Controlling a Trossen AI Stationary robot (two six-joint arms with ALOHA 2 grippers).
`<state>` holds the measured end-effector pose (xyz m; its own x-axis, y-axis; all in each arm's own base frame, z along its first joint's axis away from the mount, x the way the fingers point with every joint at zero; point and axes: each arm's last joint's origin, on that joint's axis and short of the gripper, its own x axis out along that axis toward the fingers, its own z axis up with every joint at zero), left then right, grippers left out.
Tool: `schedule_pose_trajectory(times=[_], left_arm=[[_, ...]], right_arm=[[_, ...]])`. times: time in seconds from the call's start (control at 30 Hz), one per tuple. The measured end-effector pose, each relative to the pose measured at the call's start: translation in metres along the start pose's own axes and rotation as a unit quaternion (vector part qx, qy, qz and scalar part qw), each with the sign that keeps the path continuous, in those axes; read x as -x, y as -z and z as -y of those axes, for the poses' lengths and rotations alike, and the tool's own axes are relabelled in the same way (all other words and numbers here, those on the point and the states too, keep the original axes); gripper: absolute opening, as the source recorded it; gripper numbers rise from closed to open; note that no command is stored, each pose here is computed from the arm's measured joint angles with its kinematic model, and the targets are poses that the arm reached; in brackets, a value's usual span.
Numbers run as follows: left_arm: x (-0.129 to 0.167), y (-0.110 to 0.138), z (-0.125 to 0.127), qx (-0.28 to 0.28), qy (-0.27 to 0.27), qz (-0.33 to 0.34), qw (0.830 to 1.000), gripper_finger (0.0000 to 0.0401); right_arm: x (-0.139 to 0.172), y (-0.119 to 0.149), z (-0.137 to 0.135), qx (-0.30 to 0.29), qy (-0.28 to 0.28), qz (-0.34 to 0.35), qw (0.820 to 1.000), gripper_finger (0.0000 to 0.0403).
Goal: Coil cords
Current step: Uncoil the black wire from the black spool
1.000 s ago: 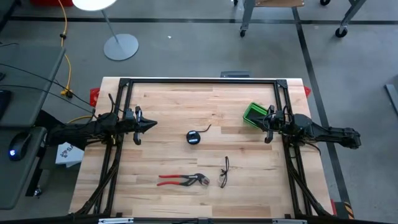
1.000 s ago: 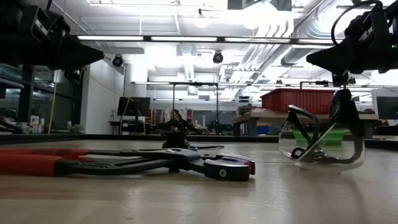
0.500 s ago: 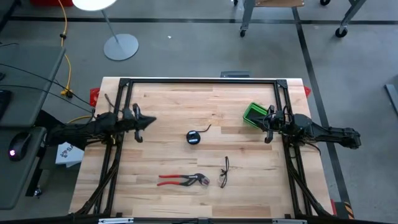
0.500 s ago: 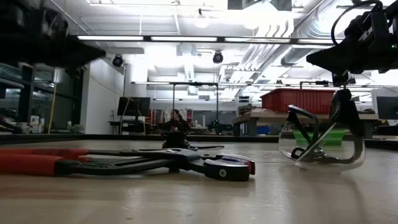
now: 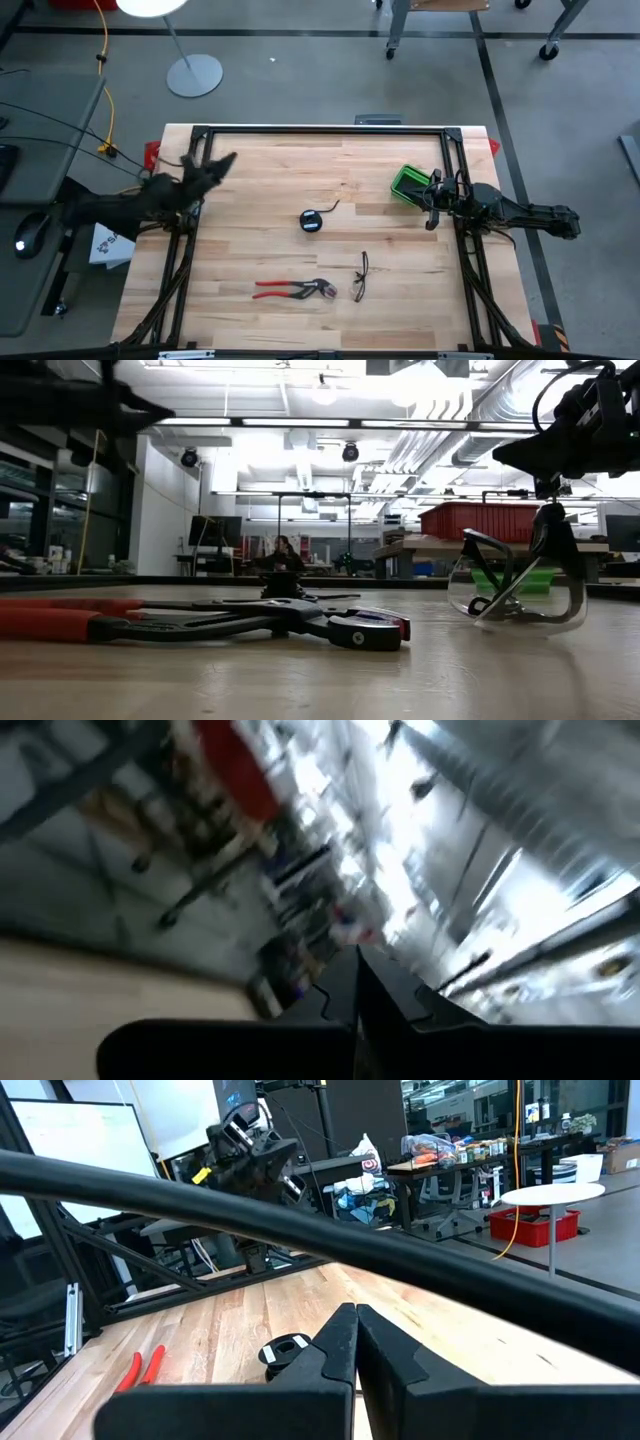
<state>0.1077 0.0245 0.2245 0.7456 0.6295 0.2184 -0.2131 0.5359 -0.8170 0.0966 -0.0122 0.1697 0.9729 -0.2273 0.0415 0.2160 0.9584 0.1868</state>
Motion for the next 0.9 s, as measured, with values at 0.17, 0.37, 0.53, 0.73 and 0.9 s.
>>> schedule_pose_trajectory(times=[0.17,0.37,0.53,0.73,0.9], left_arm=[[-0.03,0.013,0.022,-0.061,0.0,-0.077,0.995,0.0001],[-0.088,0.034,0.053,-0.159,-0.007,-0.129,0.979,0.0001],[-0.136,0.034,0.076,-0.175,-0.02,-0.051,0.983,0.0001],[-0.164,0.043,0.092,-0.169,0.076,-0.15,0.971,0.0001],[-0.162,0.059,0.091,-0.157,0.039,-0.424,0.891,0.0001]], right_arm=[[0.0,0.0,0.0,0.0,0.0,0.0,1.0,0.0],[0.0,0.0,0.0,0.0,0.0,0.0,1.0,0.0],[0.0,0.0,0.0,0.0,0.0,0.0,1.0,0.0],[0.002,-0.023,-0.002,-0.111,-0.01,0.119,0.987,0.0],[0.009,-0.045,-0.002,-0.302,-0.021,0.225,0.926,0.0]])
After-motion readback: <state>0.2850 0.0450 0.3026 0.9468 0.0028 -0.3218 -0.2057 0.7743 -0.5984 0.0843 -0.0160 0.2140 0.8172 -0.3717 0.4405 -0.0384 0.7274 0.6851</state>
